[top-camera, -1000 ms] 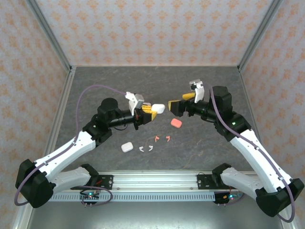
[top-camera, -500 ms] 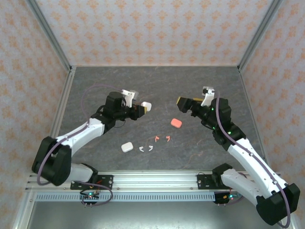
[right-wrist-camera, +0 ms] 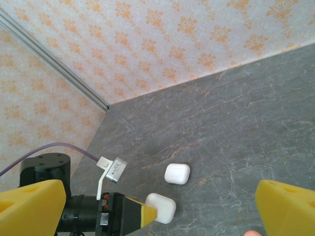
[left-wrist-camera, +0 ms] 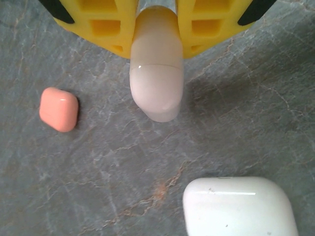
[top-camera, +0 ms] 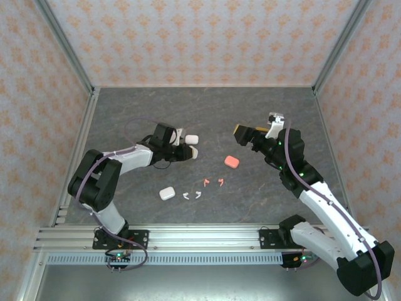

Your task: Insert wireless bluetooth earbuds into charging case

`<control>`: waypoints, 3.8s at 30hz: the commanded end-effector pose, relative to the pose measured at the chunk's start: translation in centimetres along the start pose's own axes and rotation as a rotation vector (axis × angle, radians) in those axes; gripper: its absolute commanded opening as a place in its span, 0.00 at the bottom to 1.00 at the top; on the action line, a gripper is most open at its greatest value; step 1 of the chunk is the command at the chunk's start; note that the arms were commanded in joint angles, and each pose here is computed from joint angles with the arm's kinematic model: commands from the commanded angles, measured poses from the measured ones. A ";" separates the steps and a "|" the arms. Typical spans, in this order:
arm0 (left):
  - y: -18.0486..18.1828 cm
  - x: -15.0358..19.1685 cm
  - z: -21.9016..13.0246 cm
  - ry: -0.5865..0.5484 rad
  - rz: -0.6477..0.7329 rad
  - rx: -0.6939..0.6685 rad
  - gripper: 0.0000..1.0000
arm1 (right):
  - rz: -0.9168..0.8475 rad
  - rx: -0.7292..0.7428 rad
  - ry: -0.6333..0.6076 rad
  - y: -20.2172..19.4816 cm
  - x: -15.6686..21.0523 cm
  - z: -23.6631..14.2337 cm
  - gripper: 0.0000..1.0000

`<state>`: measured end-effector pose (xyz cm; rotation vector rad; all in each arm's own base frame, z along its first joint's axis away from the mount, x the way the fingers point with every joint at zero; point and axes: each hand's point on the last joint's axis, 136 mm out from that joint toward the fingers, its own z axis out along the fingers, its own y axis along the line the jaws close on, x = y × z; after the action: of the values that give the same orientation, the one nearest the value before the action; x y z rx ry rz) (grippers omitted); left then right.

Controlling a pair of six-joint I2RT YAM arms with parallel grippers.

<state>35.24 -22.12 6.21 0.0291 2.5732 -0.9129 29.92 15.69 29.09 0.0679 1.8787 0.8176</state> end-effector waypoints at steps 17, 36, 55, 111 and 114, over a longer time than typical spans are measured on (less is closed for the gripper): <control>3.2 -0.1 0.9 0.017 -0.070 -0.135 0.43 | -0.044 0.076 0.030 -1.4 0.4 0.3 0.99; 2.0 -4.4 -5.4 -0.154 -0.024 -0.180 0.62 | -0.230 -0.101 0.223 1.1 5.4 -0.6 0.99; 6.4 -6.3 -12.7 -0.406 -0.172 -0.254 0.77 | -0.793 -0.469 0.570 11.4 20.2 3.0 0.99; 7.7 -4.7 -17.9 -0.489 -0.242 -0.238 0.81 | -1.209 -0.587 1.013 10.7 34.6 11.6 0.33; 6.5 -5.3 -18.4 -0.509 -0.222 -0.191 0.82 | -1.163 -0.577 0.937 11.7 31.8 11.6 0.32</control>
<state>34.14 -4.77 15.37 -0.5079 2.2452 -0.5796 19.43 43.07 3.20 -1.9976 1.9377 0.4771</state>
